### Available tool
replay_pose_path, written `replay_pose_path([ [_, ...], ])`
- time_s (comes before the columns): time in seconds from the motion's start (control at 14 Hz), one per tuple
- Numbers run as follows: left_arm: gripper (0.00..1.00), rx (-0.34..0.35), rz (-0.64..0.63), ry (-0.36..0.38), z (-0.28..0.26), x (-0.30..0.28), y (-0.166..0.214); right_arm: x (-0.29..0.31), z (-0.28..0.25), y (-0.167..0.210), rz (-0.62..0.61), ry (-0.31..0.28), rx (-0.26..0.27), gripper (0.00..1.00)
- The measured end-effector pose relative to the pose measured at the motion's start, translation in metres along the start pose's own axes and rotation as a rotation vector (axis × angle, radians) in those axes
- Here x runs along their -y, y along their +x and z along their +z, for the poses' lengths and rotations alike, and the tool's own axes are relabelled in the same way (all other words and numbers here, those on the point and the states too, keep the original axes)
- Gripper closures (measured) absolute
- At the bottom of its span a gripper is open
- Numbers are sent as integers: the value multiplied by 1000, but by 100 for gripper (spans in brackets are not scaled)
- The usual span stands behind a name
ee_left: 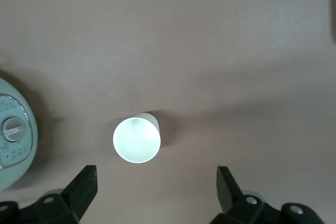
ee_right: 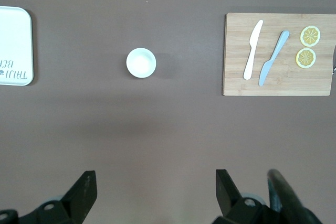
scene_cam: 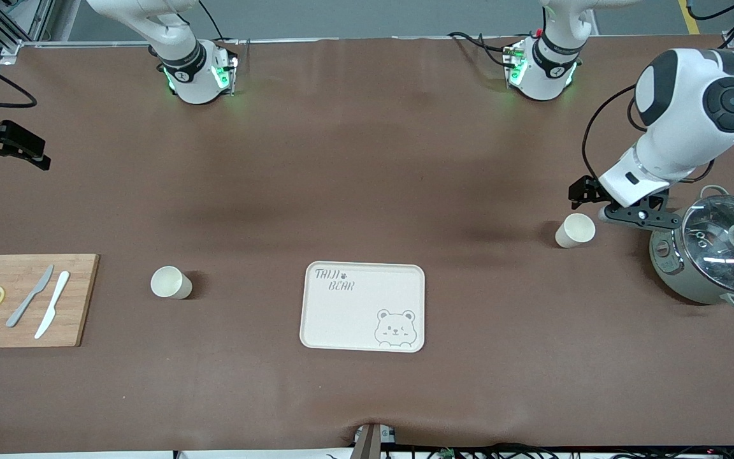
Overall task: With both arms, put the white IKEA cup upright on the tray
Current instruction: 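Move the left gripper down over the white cup beside the pot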
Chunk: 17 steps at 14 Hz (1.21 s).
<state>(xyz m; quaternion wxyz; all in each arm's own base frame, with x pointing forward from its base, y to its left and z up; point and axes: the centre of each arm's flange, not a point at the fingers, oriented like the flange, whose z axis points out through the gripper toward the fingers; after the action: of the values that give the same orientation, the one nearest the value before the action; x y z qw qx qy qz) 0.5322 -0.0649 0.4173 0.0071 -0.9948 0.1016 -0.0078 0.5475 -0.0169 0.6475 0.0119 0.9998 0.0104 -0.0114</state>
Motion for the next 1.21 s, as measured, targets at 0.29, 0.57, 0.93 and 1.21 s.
replay_pose_path([
  [0.29, 0, -30, -3, 1, 34, 0, -12, 0, 0, 0, 0, 0, 1, 0],
  [0.57, 0, -56, -7, 0, 67, 0, -24, 0, 1, 0, 0, 0, 2, 0],
  [0.93, 0, -66, -8, -8, 105, 0, -29, 0, 1, 0, 0, 0, 3, 0],
  [1.21, 0, -81, -9, -14, 132, -1, -31, 0, 1, 0, 0, 0, 3, 0],
])
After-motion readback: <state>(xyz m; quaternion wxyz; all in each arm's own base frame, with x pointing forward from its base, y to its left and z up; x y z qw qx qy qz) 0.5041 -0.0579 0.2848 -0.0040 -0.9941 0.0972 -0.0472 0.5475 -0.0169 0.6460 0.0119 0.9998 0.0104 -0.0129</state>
